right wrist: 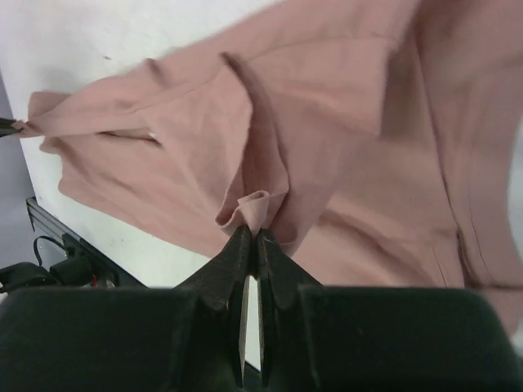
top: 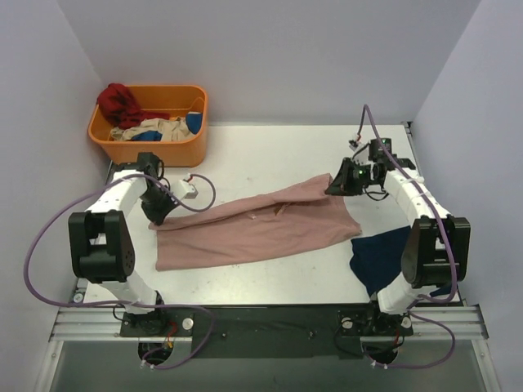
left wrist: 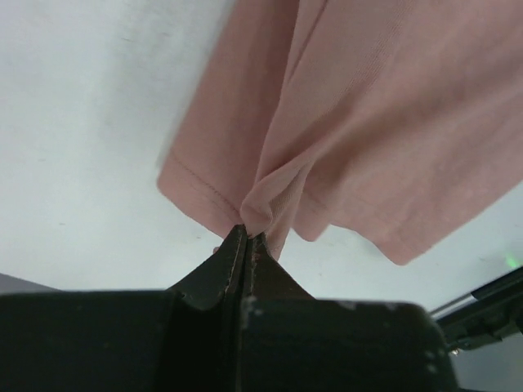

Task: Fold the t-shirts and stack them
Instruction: Fold the other side of the tshirt into a rectangle

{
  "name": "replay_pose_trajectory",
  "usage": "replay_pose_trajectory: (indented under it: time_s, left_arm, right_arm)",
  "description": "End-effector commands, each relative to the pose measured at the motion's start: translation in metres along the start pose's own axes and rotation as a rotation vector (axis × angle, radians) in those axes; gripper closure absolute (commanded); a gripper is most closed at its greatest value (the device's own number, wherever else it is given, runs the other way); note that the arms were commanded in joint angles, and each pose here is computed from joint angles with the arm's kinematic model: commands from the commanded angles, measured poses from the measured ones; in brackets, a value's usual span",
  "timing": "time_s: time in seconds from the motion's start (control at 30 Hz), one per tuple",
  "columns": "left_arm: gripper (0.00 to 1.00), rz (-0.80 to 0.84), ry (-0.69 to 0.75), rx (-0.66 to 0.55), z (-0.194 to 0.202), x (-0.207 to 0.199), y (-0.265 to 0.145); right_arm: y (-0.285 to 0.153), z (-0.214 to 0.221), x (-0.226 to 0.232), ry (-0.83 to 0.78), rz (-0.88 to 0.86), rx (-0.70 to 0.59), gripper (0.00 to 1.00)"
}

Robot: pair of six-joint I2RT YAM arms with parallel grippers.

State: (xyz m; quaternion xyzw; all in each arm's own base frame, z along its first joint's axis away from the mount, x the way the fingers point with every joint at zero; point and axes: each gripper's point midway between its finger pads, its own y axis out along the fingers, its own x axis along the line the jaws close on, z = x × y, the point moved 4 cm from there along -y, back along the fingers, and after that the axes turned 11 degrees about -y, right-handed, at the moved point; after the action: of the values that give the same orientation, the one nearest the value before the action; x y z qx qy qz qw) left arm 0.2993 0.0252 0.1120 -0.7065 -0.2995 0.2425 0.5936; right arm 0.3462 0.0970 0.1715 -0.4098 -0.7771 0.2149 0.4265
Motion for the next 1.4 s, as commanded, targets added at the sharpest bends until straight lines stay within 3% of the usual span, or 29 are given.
replay_pose_trajectory:
  time_s: [0.0, 0.27, 0.43, 0.63, 0.77, 0.87, 1.07, 1.37]
  left_arm:
    - [1.00, 0.020, 0.062, 0.048, 0.016, -0.015, -0.006]
    - [1.00, 0.039, 0.059, 0.028, 0.012, -0.018, -0.006]
    - [1.00, -0.067, 0.029, -0.046, -0.008, 0.004, -0.014]
    - [1.00, -0.408, -0.119, -0.232, -0.064, 0.078, -0.049]
    - [1.00, -0.384, -0.103, -0.261, -0.074, 0.079, -0.058]
    - [1.00, -0.292, -0.088, -0.211, -0.057, 0.056, -0.039]
    - [1.00, -0.184, -0.075, -0.102, -0.012, 0.017, -0.016]
    - [1.00, -0.081, -0.029, 0.031, 0.020, -0.004, 0.012]
  right_arm:
    - [-0.012, 0.034, -0.028, 0.116, 0.090, 0.060, 1.00]
    - [-0.008, 0.051, -0.046, 0.201, 0.177, 0.130, 1.00]
    - [-0.012, 0.036, -0.048, 0.206, 0.212, 0.127, 1.00]
    - [-0.009, -0.046, -0.053, 0.155, 0.244, -0.010, 1.00]
    - [-0.007, -0.087, -0.044, 0.136, 0.205, -0.073, 1.00]
    - [-0.004, -0.070, -0.040, 0.110, 0.220, -0.026, 1.00]
    - [-0.010, 0.013, -0.049, 0.198, 0.281, 0.118, 1.00]
    - [-0.007, 0.089, -0.049, 0.304, 0.259, 0.256, 1.00]
